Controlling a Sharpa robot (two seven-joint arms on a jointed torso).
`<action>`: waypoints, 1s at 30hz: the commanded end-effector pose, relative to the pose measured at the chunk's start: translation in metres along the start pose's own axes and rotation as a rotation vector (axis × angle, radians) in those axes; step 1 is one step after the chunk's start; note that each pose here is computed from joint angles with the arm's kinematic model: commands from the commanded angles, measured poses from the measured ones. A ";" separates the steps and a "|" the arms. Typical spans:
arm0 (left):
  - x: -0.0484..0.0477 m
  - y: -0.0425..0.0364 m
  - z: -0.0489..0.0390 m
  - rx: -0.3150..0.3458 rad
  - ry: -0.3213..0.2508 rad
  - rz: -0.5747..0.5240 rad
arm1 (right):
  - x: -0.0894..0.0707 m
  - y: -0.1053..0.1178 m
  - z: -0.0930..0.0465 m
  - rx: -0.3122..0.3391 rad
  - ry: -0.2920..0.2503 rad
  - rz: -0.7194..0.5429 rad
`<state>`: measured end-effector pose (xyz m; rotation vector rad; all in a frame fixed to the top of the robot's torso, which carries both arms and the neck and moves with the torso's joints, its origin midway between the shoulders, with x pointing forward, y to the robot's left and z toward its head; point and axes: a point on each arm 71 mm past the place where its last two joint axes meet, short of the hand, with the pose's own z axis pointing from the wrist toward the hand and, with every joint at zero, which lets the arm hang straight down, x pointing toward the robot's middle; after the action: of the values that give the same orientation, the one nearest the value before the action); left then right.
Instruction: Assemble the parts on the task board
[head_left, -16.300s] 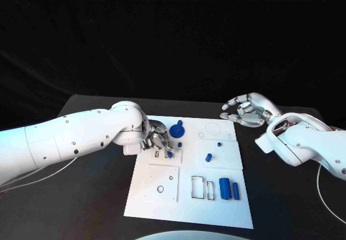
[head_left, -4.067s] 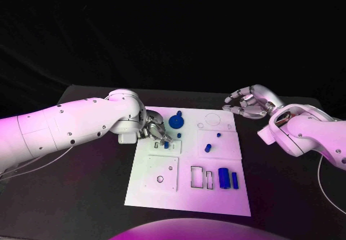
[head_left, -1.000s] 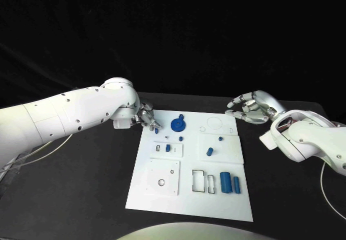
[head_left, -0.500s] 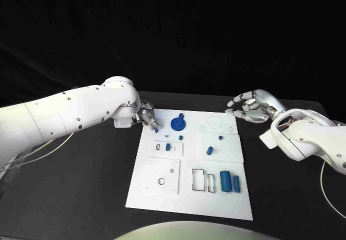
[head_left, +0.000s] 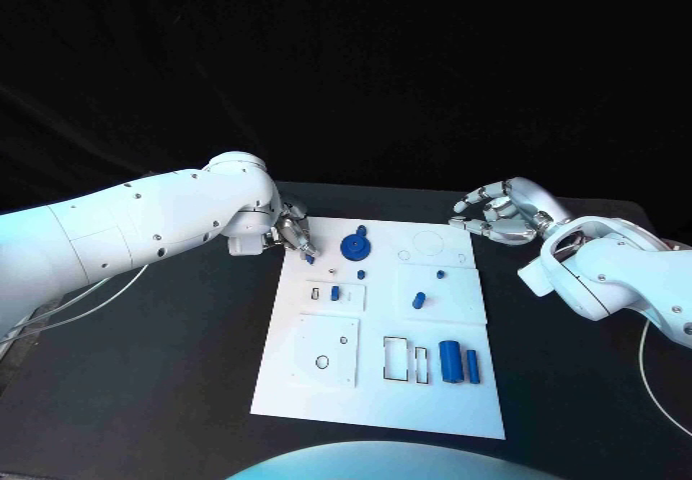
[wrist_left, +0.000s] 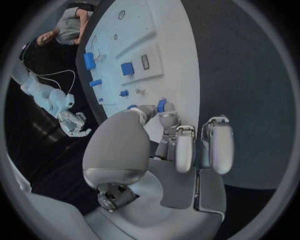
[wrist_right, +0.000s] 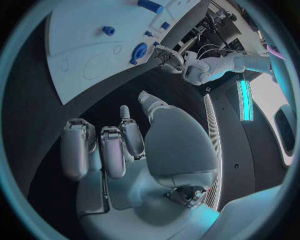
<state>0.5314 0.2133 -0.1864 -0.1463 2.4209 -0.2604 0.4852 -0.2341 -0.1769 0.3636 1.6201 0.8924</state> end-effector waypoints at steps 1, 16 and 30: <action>0.0015 -0.0030 0.0003 0.022 0.016 -0.021 | 0.001 0.001 0.000 -0.007 0.009 -0.002; 0.0016 -0.0010 -0.0015 0.041 0.012 -0.079 | -0.001 0.001 0.000 -0.021 -0.011 0.005; 0.0131 0.0008 -0.0243 0.113 -0.022 -0.165 | -0.012 -0.010 0.005 0.004 -0.076 0.180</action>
<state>0.5070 0.2188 -0.1796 -0.2480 2.4040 -0.4043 0.4937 -0.2451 -0.1769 0.4797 1.5663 0.9355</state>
